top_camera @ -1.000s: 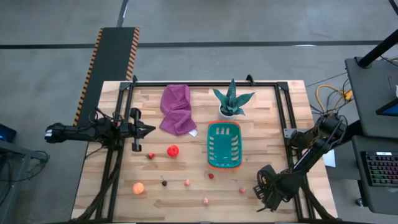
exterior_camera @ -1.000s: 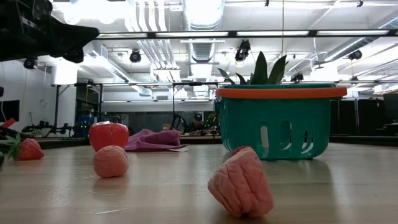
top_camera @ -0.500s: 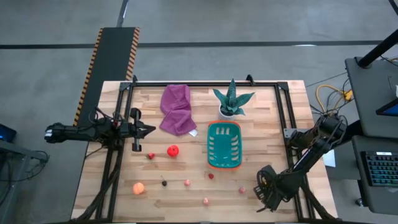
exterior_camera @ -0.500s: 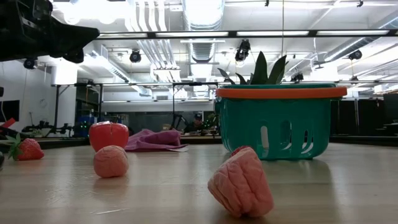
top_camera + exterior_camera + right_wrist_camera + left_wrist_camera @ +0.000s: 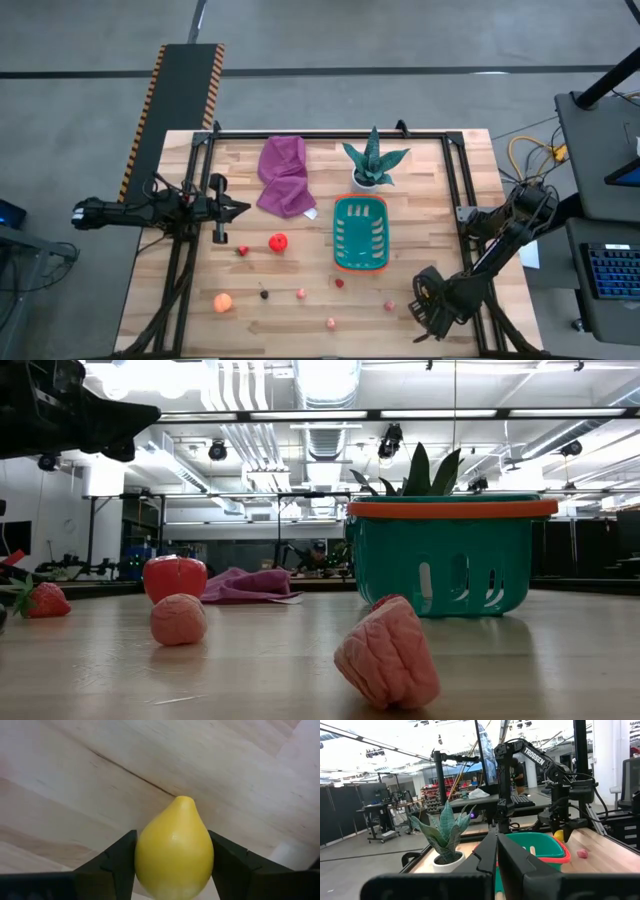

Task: Pick and placing Produce into tupperware
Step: Put the yellow lemon into the blue basket

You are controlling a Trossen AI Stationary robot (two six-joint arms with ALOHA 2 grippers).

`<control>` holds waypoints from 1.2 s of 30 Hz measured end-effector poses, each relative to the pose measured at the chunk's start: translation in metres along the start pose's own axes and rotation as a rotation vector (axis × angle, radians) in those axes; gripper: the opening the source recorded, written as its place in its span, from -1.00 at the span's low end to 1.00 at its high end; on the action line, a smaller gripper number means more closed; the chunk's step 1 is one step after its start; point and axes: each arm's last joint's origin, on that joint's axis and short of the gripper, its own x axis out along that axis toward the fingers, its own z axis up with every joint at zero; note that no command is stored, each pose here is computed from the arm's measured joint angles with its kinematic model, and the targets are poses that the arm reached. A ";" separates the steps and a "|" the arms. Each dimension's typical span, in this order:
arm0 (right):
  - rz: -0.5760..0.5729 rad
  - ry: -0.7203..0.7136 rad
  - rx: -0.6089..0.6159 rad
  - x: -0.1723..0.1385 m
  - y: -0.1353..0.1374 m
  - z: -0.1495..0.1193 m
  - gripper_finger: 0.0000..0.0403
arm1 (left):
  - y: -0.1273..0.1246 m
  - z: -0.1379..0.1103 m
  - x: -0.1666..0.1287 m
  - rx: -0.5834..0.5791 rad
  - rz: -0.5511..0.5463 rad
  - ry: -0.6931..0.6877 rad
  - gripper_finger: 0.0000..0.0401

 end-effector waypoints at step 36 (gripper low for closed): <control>0.199 -0.335 -0.098 -0.013 0.003 0.008 -0.04 | 0.000 0.000 0.000 0.000 0.000 0.000 -1.00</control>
